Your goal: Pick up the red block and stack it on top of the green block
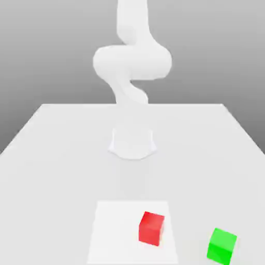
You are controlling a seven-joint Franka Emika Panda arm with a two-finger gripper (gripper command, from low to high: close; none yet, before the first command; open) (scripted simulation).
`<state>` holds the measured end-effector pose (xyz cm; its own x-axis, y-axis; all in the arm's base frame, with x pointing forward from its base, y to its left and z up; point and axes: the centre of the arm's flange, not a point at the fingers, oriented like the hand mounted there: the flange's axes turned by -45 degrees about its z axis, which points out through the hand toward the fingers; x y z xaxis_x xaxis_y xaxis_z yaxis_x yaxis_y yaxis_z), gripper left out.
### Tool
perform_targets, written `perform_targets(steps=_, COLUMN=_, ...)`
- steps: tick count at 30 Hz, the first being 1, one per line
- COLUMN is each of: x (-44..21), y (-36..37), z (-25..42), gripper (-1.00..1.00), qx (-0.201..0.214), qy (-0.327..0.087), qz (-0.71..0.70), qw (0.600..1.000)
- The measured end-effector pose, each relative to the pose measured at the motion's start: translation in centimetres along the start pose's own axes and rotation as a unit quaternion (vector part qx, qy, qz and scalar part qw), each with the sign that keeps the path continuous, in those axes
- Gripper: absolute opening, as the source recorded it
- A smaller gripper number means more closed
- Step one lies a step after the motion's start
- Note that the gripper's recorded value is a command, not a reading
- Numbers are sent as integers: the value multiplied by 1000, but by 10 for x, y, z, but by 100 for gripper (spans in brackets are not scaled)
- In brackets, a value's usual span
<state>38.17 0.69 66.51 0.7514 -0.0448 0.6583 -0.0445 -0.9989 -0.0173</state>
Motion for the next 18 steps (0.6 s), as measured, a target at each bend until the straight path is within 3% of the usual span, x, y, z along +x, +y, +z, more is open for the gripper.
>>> perform_targets(steps=8, x=-55, y=-15, z=173, gripper=0, qx=-27, qy=-129, qz=48, qw=990)
perform_targets(steps=18, x=-195, y=-28, z=329, gripper=0, qx=-52, qy=-283, qz=108, qw=952)
